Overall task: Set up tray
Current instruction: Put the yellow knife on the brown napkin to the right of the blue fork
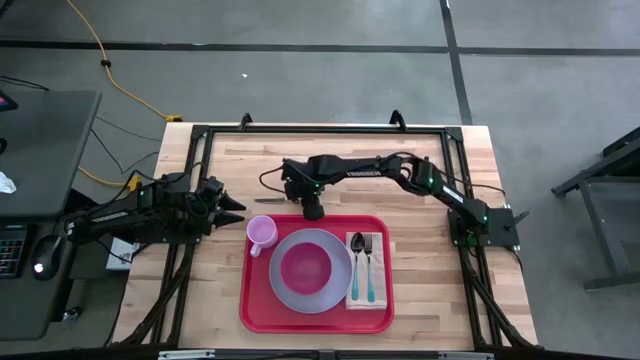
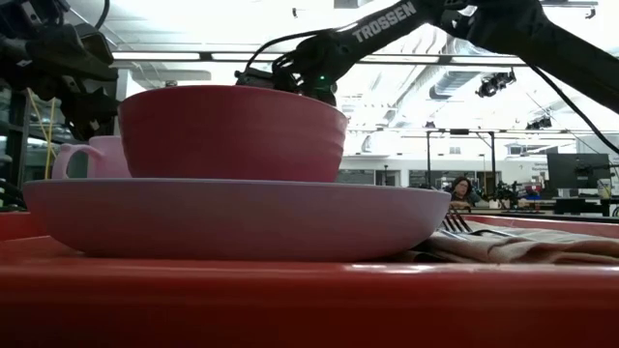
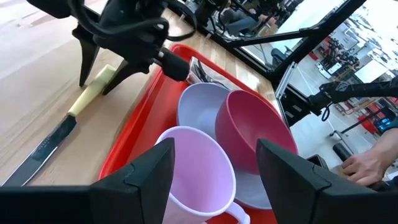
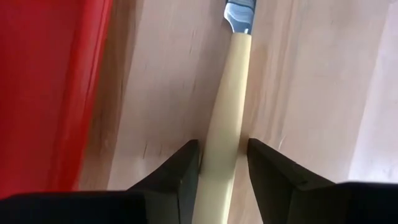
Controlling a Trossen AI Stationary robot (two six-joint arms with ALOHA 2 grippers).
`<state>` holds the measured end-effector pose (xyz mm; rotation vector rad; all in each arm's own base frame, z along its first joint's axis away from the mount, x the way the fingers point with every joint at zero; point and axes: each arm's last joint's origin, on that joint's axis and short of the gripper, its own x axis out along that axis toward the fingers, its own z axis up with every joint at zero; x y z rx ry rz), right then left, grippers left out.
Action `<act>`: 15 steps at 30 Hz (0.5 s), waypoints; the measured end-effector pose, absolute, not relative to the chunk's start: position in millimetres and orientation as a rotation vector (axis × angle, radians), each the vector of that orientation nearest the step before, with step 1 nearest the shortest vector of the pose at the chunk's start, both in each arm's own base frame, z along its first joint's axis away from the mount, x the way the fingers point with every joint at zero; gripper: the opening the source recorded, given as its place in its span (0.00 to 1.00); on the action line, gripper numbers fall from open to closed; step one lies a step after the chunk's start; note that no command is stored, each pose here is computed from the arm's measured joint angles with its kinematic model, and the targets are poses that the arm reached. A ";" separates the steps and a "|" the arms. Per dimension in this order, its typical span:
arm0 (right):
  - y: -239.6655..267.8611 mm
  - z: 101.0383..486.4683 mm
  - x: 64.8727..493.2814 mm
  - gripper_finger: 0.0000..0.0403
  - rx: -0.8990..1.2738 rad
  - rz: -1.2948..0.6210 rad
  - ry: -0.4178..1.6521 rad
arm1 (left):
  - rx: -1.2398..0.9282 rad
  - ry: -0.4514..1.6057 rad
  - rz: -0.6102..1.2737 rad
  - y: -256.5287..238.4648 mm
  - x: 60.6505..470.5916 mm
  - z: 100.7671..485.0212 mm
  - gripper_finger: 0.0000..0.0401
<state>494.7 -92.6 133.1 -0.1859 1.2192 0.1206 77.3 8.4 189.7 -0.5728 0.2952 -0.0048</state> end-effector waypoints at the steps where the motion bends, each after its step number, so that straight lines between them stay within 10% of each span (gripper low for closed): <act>1: -92.4 133.0 494.7 0.28 -0.192 0.113 1.222 | -0.573 0.296 -0.005 8.3 77.2 189.7 0.64; 15: -95.2 142.1 491.9 0.09 -0.212 -0.008 1.245 | -0.576 0.308 -0.001 8.2 76.8 188.5 0.64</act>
